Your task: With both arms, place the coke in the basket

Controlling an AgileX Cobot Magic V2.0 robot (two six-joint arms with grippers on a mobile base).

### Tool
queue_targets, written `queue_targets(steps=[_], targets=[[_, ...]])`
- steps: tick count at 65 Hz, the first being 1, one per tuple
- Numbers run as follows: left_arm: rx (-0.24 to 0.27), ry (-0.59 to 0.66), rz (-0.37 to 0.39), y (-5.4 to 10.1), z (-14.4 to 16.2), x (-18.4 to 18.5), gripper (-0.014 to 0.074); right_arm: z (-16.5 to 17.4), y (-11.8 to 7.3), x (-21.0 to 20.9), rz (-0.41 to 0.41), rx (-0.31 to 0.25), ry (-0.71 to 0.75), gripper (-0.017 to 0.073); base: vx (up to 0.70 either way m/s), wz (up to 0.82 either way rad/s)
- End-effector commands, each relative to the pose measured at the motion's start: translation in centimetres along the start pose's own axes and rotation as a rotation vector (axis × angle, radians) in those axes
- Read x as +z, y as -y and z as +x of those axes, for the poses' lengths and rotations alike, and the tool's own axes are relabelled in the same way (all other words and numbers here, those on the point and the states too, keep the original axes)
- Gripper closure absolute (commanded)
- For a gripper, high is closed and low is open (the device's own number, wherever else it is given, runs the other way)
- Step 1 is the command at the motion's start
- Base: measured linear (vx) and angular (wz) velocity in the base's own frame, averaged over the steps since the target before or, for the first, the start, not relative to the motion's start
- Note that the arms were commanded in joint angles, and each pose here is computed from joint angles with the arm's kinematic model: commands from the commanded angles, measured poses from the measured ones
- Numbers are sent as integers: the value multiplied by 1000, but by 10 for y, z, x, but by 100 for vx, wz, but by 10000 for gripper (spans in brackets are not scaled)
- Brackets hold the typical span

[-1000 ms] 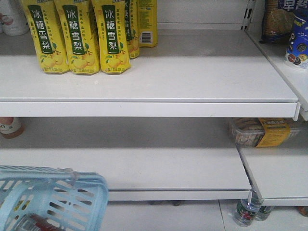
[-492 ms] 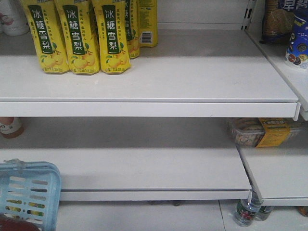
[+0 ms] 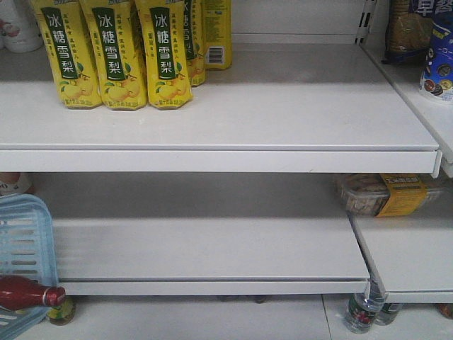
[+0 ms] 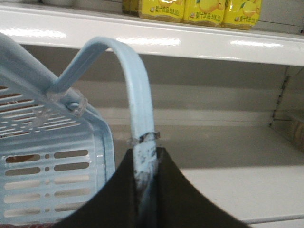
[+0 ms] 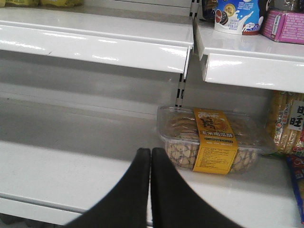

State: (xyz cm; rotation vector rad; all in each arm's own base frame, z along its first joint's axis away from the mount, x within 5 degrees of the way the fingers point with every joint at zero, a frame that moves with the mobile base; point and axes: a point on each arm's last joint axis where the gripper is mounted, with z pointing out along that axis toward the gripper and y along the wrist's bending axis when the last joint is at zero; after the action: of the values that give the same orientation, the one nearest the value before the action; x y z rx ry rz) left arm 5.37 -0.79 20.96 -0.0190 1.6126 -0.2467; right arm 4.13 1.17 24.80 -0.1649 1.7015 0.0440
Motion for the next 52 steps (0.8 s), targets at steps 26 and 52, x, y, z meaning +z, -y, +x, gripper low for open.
queue_targets(steps=[26,52], targets=[[114,314,78,6,-10,-2,600,-14,3,-2,30,0,82,569,0,0],[94,284,-14,0,-7,-1,600,-14,3,-2,30,0,82,569,0,0]])
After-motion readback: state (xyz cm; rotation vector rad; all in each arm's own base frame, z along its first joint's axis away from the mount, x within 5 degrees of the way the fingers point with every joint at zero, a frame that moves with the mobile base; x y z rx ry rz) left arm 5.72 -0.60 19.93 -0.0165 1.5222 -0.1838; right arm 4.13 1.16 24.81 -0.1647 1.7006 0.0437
